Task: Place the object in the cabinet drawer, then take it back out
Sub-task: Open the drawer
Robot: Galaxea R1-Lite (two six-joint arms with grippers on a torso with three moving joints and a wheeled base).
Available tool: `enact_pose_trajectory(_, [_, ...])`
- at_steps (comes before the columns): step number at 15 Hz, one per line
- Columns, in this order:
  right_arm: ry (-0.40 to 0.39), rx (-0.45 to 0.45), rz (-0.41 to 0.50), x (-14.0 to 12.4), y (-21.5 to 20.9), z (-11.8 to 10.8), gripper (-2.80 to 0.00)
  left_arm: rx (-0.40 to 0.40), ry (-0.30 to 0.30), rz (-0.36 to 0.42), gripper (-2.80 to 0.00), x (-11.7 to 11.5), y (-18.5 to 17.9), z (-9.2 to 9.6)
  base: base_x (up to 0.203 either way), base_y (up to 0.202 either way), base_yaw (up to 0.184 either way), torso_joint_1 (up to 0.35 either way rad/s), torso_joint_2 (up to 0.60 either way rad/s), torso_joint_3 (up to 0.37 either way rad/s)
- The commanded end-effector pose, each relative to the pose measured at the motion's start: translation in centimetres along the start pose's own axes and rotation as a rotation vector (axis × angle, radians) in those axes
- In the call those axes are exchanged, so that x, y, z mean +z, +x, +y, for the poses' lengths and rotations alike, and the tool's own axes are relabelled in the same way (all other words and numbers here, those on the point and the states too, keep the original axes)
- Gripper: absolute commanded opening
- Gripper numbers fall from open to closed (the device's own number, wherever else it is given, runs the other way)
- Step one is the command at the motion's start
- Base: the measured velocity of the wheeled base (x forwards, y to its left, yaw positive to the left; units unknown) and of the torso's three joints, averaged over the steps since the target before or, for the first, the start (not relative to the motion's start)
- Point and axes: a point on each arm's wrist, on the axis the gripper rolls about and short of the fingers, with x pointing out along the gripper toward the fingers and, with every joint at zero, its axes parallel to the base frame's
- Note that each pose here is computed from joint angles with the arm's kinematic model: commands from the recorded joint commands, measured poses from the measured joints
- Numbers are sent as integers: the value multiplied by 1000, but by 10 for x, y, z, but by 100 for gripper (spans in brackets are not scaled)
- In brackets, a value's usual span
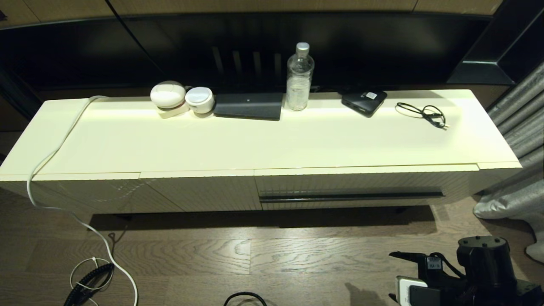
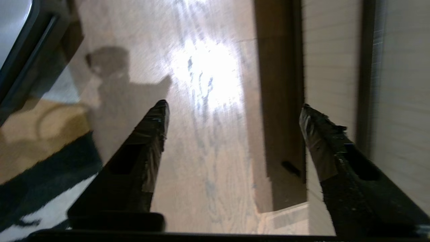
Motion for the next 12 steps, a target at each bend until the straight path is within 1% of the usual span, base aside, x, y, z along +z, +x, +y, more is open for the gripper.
enact_pose_trajectory(1, [1, 23, 12, -5, 12, 1, 0, 1, -1, -2, -280, 0, 0, 0, 0, 0, 0, 0, 0, 0])
enact_pose_trajectory(6, [-36, -3, 22, -10, 20, -8, 0, 1, -1, -2, -280, 0, 0, 0, 0, 0, 0, 0, 0, 0])
enact_pose_trajectory(9, [-61, -38, 23, -12, 31, -19, 0, 1, -1, -2, -280, 0, 0, 0, 0, 0, 0, 0, 0, 0])
enact_pose_trajectory(12, [-62, -55, 36, -17, 42, -25, 0, 1, -1, -2, -280, 0, 0, 0, 0, 0, 0, 0, 0, 0])
